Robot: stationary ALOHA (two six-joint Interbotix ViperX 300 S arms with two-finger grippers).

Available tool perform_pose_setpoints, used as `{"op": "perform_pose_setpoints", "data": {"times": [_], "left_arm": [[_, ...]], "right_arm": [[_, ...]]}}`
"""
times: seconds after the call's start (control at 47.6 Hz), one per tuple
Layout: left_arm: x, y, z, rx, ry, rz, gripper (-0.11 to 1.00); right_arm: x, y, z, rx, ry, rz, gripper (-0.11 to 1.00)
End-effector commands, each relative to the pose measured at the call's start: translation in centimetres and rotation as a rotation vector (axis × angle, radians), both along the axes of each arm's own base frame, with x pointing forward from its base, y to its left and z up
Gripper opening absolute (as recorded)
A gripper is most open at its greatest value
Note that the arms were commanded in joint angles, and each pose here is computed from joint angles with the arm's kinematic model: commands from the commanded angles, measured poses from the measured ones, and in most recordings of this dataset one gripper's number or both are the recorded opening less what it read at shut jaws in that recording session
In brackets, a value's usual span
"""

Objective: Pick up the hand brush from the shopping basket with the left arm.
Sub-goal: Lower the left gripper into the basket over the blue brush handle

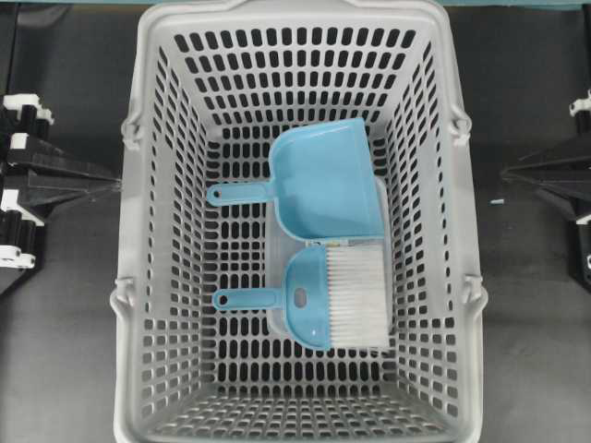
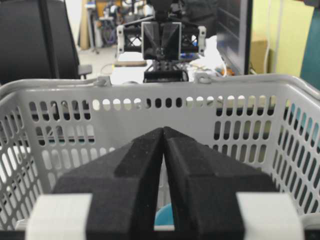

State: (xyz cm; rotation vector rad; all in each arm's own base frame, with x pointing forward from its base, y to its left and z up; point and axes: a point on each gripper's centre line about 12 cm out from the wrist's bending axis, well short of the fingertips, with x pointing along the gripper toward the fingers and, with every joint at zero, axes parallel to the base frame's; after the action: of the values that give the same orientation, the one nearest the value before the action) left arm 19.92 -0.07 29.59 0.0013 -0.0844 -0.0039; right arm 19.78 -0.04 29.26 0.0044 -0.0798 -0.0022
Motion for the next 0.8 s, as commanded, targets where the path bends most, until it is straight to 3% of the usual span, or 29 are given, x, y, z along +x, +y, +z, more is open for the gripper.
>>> {"op": "perform_pose_setpoints", "data": {"times": [0.0,0.084,0.21,0.547,0.778], "left_arm": [[0.4,-0.1,1.7,0.015,0.000,-0.009,0.06],[1.0,-0.1,2.9,-0.009,0.065,-0.006,0.00],[2.1,0.0,3.9,-0.025,0.172,-0.001,0.00],[7.7,-2.0,7.0,0.003,0.486,-0.054,0.00],[11.4,-2.8,7.0,0.012,0.736,-0.056,0.00]], "right_arm": [[0.3,-0.1,0.6,0.008,-0.012,-0.006,0.00],[0.3,-0.2,0.7,0.032,0.026,-0.008,-0.01],[0.3,-0.1,0.9,0.039,0.110,-0.006,-0.01],[-0.3,-0.1,2.5,0.029,0.181,-0.006,-0.01],[-0.5,-0.1,2.0,0.024,0.238,-0.005,-0.01]]}}
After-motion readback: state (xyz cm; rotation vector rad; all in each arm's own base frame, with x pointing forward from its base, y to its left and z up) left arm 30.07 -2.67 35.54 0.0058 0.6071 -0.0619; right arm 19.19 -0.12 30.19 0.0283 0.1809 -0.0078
